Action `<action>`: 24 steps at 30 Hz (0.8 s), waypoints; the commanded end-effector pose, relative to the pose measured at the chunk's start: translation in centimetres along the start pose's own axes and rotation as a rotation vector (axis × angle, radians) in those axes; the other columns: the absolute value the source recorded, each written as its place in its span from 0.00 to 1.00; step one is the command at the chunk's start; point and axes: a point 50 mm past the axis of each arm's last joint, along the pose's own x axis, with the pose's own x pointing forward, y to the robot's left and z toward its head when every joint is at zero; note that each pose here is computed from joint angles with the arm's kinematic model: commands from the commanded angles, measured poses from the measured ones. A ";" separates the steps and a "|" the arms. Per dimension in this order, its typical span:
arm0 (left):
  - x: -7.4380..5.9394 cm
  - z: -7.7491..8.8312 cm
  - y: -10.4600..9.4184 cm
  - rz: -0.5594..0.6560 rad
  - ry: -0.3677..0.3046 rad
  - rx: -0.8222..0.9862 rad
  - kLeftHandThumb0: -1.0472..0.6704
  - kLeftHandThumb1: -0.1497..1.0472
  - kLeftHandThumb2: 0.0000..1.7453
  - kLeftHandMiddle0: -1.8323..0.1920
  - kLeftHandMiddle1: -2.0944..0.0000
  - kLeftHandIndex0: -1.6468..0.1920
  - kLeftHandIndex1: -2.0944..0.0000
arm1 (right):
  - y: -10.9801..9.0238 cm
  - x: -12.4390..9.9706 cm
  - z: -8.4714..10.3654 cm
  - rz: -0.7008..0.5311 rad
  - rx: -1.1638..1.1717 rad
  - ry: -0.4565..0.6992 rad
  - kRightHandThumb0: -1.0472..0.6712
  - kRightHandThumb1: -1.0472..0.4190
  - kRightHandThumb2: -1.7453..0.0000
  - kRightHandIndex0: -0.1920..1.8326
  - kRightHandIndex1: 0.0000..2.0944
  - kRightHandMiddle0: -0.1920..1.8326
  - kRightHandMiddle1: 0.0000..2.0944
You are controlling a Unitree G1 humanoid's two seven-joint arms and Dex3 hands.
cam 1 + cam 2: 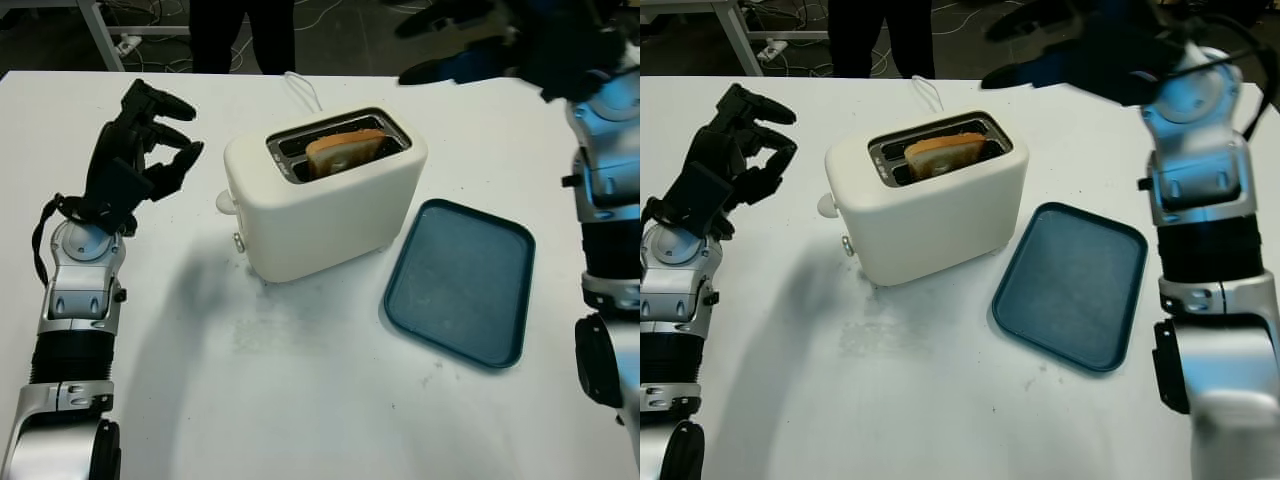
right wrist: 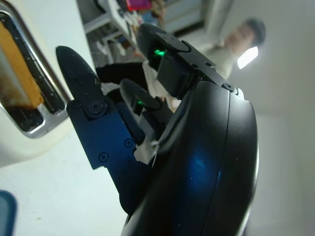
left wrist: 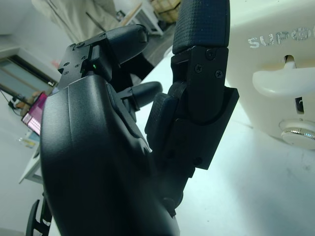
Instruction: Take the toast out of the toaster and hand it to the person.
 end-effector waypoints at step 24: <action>-0.1 -0.1 -0.1 0.005 -0.007 -0.001 0.00 0.89 0.19 0.91 0.20 0.90 0.24 | 6.4 1.8 -1.9 0.161 -0.400 -0.068 0.46 0.31 1.00 0.49 0.25 0.58 0.05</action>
